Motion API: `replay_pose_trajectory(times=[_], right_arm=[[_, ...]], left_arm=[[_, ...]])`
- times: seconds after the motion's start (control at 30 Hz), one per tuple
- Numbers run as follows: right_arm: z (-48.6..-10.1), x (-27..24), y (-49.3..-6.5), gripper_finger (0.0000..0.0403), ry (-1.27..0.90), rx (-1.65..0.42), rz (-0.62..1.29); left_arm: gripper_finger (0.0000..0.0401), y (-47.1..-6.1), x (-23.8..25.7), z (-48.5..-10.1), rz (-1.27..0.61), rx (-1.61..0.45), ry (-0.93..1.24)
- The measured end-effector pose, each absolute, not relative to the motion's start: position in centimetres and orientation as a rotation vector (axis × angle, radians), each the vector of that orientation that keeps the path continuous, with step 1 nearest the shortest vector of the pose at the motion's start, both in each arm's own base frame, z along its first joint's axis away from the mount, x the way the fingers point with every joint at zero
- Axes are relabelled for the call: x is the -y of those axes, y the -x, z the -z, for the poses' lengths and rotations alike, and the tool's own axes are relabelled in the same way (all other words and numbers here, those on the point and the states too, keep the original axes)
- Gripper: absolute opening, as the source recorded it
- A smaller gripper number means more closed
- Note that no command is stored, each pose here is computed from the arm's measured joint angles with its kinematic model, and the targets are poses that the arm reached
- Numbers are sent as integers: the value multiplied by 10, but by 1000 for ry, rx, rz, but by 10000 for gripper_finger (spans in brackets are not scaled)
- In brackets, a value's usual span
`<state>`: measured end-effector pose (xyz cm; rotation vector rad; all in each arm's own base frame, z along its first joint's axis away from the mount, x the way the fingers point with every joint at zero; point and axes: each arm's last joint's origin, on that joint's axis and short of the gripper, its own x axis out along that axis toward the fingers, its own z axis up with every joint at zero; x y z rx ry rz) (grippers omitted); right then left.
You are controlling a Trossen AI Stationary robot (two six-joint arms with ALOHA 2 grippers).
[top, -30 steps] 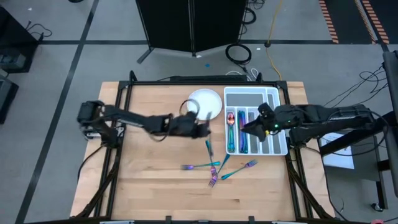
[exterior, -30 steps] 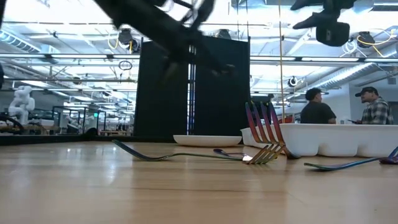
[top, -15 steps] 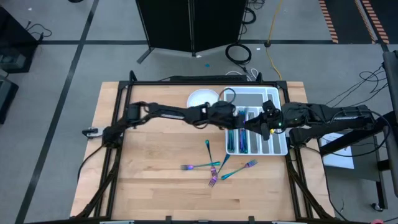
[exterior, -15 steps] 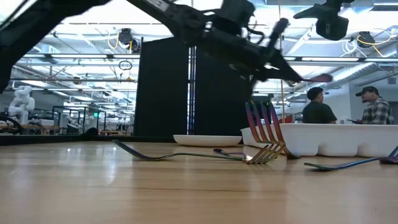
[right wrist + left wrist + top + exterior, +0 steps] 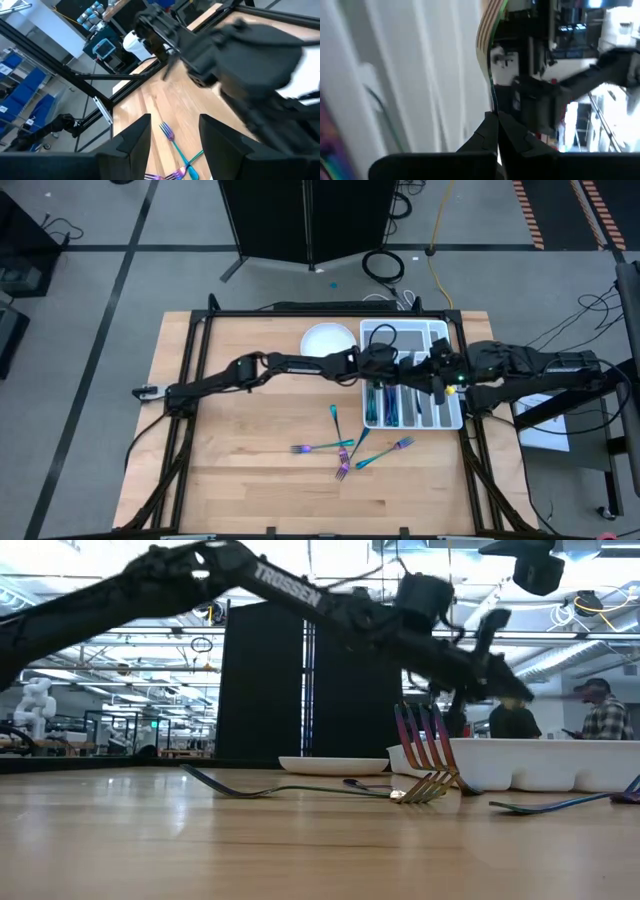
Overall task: Sort silverware
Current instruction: Put the purple fork into the white silverware tray
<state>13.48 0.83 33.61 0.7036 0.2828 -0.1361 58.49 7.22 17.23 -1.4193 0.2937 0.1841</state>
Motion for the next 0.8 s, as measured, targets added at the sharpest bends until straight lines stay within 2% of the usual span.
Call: replay_pose_trajectory(times=[0.2,0.6,0.8], right_arm=[[-337,-8,-133,160,-705,-278,131],[-337,-8,-133,160,-702,-282,126],[-337,-8,-133,160,-703,-282,126]], left_arm=[[0,-585,-75,-152,-259,-350,1464],[0,-581,-82,-145,-293,-429,1489],[21,-580,-87,-144,-306,-430,1489]])
